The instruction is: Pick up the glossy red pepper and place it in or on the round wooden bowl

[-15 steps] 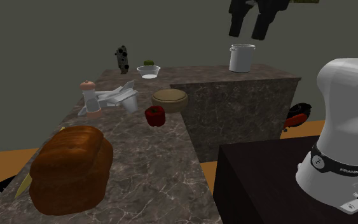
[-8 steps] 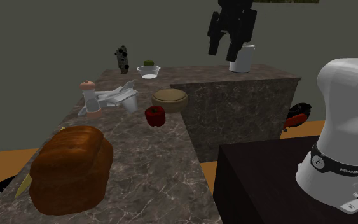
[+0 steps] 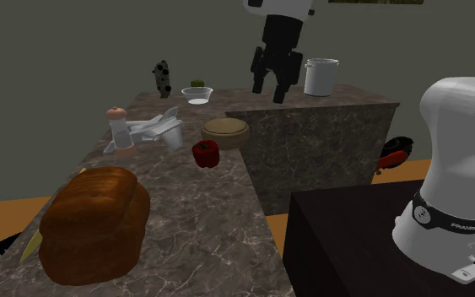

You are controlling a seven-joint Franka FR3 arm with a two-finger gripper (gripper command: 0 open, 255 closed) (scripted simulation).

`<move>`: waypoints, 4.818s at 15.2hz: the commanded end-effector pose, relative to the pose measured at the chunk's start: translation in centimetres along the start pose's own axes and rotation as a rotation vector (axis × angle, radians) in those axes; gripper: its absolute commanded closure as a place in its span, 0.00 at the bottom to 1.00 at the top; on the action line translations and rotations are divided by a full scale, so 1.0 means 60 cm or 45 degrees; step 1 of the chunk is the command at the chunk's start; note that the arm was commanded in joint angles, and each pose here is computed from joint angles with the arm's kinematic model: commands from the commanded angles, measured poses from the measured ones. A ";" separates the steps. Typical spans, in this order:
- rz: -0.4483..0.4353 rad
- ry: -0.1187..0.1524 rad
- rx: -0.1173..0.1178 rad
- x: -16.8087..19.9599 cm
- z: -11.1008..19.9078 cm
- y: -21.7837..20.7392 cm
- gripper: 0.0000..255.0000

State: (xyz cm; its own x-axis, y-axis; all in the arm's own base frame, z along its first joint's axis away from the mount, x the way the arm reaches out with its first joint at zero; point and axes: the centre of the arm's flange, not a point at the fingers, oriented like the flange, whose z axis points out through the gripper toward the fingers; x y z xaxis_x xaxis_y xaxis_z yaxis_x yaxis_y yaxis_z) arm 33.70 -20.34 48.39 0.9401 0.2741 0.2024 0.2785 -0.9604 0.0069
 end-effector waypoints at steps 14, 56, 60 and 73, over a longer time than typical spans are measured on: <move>-0.327 0.051 0.027 0.024 0.190 0.278 0.00; -0.508 0.079 0.044 0.088 0.295 0.422 1.00; -0.508 0.079 0.044 0.095 0.260 0.422 1.00; -0.508 0.079 0.044 0.118 0.148 0.423 1.00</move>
State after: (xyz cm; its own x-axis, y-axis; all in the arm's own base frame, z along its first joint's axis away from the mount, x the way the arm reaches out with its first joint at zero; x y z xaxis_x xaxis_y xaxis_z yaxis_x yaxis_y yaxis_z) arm 49.15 -42.30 40.71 0.7437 0.6204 0.2490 0.6266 -0.7767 0.0637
